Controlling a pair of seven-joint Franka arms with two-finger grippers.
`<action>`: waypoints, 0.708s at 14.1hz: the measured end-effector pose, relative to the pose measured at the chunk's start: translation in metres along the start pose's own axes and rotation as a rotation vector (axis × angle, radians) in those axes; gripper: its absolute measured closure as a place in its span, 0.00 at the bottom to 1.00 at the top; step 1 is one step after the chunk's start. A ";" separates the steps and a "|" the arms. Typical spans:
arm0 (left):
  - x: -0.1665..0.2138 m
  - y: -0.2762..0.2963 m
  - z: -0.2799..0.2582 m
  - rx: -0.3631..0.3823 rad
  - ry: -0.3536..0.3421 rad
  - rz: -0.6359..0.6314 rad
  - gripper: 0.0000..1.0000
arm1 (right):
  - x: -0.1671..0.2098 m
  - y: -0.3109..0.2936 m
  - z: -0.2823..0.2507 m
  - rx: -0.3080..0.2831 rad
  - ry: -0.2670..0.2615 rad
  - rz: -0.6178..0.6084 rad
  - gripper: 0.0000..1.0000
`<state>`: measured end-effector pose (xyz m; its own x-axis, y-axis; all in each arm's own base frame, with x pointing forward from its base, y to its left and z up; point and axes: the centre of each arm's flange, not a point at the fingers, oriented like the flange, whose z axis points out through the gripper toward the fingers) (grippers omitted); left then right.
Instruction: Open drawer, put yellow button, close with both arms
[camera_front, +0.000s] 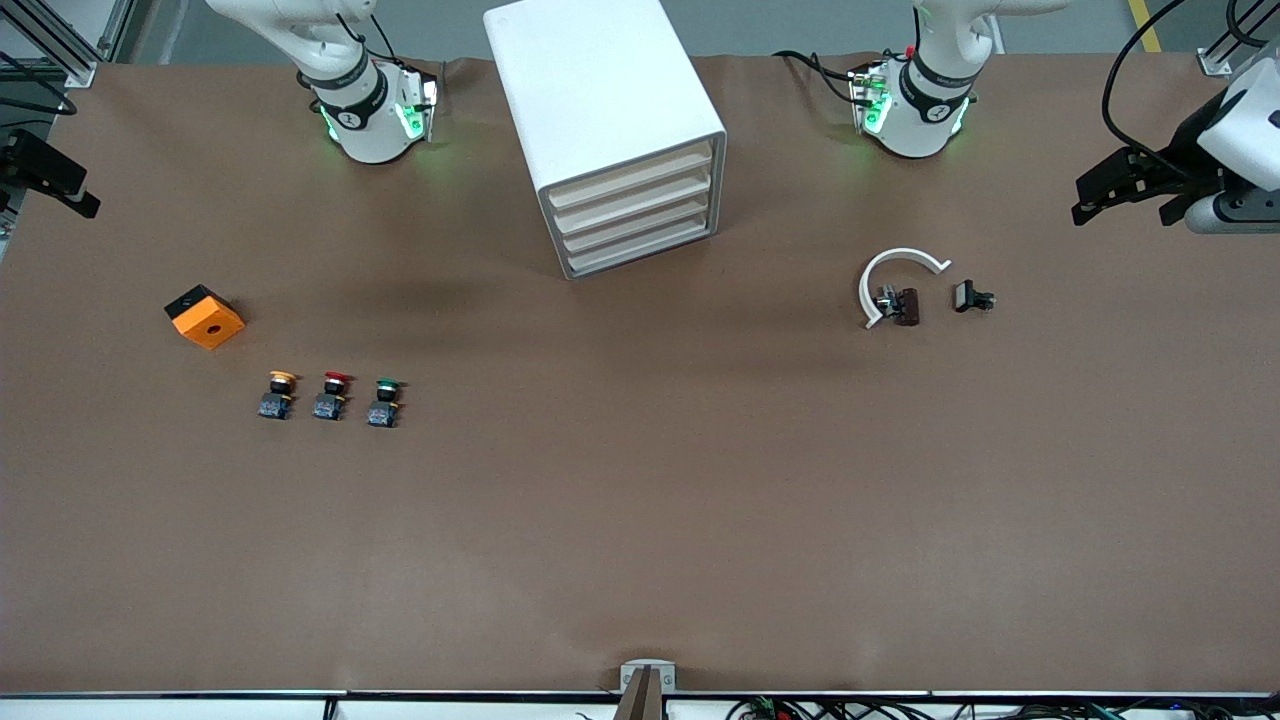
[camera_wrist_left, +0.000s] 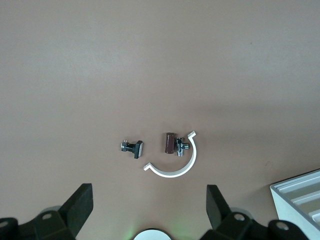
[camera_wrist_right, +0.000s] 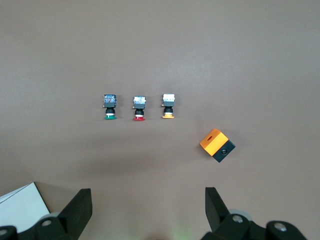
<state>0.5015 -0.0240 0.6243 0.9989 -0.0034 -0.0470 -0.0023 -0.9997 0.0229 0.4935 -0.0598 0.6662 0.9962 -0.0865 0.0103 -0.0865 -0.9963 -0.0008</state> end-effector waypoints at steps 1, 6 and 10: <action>0.000 0.000 0.000 0.000 0.000 0.000 0.00 | 0.000 0.000 0.000 0.000 -0.002 0.000 0.00; 0.001 0.000 0.001 0.000 -0.002 0.000 0.00 | -0.001 0.000 0.001 0.000 -0.008 0.000 0.00; 0.008 -0.008 0.013 0.000 -0.029 -0.016 0.00 | -0.001 0.000 0.001 0.002 -0.010 -0.001 0.00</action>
<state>0.5089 -0.0165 0.6105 0.9970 0.0123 -0.0768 0.0140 -0.9997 0.0223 0.4926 -0.0592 0.6651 0.9963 -0.0859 0.0006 -0.0859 -0.9963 -0.0025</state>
